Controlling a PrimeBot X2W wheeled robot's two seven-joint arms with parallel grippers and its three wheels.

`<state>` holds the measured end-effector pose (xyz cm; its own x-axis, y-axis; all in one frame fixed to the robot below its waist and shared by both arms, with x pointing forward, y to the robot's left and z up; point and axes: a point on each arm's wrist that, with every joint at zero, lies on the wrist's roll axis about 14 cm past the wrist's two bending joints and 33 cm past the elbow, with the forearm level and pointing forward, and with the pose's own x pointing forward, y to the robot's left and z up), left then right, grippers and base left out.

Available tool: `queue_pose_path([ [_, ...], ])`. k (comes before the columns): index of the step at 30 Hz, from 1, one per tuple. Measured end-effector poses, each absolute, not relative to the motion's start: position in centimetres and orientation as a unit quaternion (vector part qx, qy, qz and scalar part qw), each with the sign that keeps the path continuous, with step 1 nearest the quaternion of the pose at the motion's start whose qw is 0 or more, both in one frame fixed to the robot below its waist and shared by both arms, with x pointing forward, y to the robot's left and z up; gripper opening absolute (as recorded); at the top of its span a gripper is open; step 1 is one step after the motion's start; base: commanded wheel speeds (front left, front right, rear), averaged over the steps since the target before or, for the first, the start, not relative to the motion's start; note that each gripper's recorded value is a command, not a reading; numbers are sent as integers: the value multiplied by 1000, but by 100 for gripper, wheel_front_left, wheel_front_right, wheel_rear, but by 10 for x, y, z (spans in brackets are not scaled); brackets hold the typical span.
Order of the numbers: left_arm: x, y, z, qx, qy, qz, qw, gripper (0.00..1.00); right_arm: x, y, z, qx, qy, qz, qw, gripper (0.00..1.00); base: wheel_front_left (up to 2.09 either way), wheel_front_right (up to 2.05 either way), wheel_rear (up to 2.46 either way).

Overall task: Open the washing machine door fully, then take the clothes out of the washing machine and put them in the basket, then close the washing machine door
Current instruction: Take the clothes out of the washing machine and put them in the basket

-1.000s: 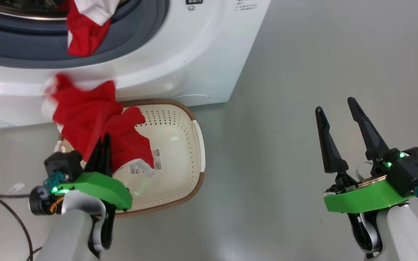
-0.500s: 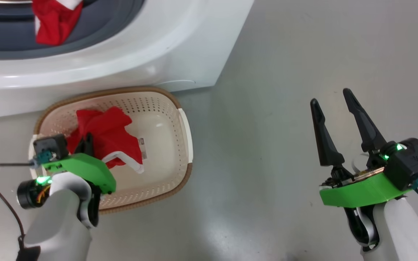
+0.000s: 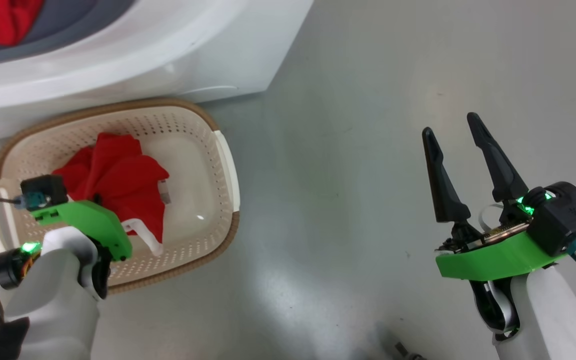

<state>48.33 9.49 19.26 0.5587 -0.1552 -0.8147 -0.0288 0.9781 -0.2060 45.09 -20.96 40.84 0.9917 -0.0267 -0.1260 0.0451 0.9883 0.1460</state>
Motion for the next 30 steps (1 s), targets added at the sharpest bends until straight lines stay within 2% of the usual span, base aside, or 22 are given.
queue_pose_path([
  [1,484,94,190,-98,472,-37,875,75,451,-211,407,73,64,-19,995,100,0,0,0],
  [2,483,93,187,-98,478,-38,872,85,452,-211,406,73,64,-20,995,100,0,0,0],
  [5,483,92,178,-102,490,-33,865,100,457,-213,405,73,63,-20,995,100,0,0,0],
  [16,480,94,170,-106,504,-23,857,100,456,-216,403,77,66,-25,995,100,0,0,0],
  [30,502,100,215,-112,412,-32,903,100,461,-209,423,87,39,-16,995,100,0,0,0],
])
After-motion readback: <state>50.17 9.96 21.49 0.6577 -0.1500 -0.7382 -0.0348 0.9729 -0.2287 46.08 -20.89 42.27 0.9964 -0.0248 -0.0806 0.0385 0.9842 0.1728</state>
